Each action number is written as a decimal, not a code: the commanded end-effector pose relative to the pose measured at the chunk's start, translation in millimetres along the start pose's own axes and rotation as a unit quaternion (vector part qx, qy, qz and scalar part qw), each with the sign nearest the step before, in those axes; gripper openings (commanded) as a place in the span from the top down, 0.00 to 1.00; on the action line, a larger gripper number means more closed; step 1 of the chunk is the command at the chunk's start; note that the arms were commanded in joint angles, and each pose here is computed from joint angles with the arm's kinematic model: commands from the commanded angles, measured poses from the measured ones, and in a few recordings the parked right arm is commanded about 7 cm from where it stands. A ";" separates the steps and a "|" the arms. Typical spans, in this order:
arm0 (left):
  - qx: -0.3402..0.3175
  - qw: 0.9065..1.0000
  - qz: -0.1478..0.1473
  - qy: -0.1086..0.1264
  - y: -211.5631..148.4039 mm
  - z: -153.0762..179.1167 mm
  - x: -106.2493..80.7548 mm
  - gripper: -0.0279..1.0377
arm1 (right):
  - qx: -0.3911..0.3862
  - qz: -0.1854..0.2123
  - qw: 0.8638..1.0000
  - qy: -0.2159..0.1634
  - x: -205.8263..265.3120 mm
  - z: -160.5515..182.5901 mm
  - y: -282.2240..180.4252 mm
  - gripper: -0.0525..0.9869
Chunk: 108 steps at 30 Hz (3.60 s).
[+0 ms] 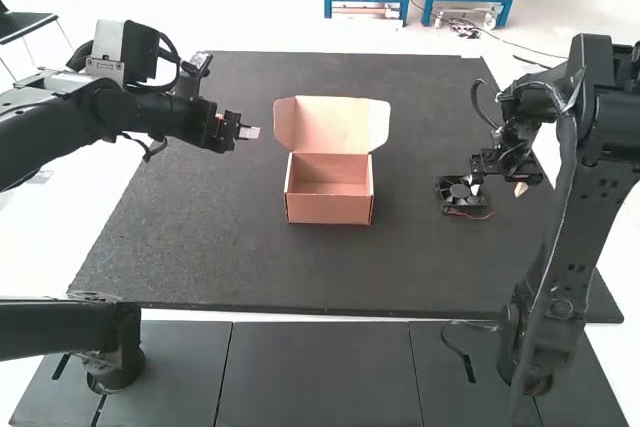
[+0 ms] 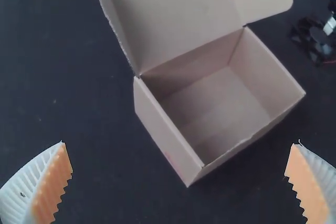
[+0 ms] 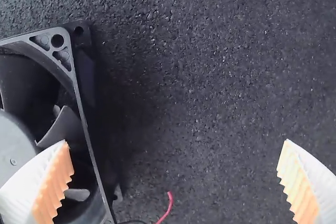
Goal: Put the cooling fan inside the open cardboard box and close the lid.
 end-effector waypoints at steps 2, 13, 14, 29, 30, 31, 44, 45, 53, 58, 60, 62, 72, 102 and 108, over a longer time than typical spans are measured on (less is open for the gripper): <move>-0.027 1.000 -0.012 0.001 -9.4 -15.6 2.9 0.07 | -0.009 0.016 1.000 0.006 -2.1 -11.8 -3.4 0.09; -0.038 0.999 -0.014 0.007 -12.0 -21.5 3.3 0.07 | 0.047 0.014 0.999 -0.006 3.7 -7.3 5.1 0.12; -0.038 0.999 -0.015 0.006 -12.3 -21.4 4.1 0.07 | 0.053 0.012 0.999 -0.006 4.7 -7.3 5.4 0.12; -0.045 0.999 -0.018 0.008 -15.0 -26.3 4.8 0.07 | 0.104 -0.088 0.991 0.009 32.7 -5.5 2.3 0.50; -0.045 0.999 -0.018 0.008 -15.0 -26.3 4.8 0.07 | 0.102 -0.093 0.990 0.009 34.1 -6.7 1.3 0.54; -0.046 0.999 -0.018 0.008 -15.3 -26.8 4.8 0.07 | 0.103 -0.093 0.990 0.010 34.2 -6.6 1.8 0.59; -0.051 0.998 -0.020 0.009 -19.4 -28.9 3.7 0.07 | 0.096 -0.109 0.989 0.005 37.3 -8.0 2.1 0.97; -0.049 0.999 -0.019 0.008 -19.1 -28.2 3.6 0.07 | 0.097 -0.110 0.989 0.005 37.4 -7.6 2.4 0.97; -0.050 0.999 -0.021 0.007 -15.1 -24.2 4.4 0.07 | 0.045 -0.151 0.987 0.030 38.0 -23.7 -27.0 0.97; -0.046 0.999 -0.026 0.005 -6.9 -14.9 5.3 0.07 | -0.028 -0.182 0.982 0.047 33.4 -30.7 -77.8 0.97; -0.041 0.999 -0.032 0.004 -3.0 -9.8 5.8 0.07 | -0.048 -0.197 0.977 0.059 33.9 -29.0 -96.4 0.97; -0.040 0.998 -0.037 -0.003 -0.6 -6.8 6.8 0.07 | -0.075 -0.208 0.973 0.070 34.7 -26.1 -117.6 0.97; -0.030 0.996 -0.074 -0.044 9.5 11.3 15.1 0.07 | -0.139 -0.241 0.955 0.100 51.4 20.0 -183.2 0.97; -0.040 0.992 -0.112 -0.053 13.3 31.4 17.2 0.07 | -0.088 -0.370 0.925 0.022 150.8 156.7 -211.9 0.97; -0.042 0.991 -0.117 -0.052 10.9 32.3 16.4 0.07 | -0.108 -0.402 0.909 0.027 163.0 152.3 -215.1 0.97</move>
Point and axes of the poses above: each hand's point on the last joint's axis, 136 mm out from that joint toward the fingers, its own y axis out along the fingers, its own x axis along the line the jaws close on, z = x × y, the point moved 9 cm from there along -y, back along the fingers, and after that the axes turned 9 degrees about y, right-handed, at the moved point
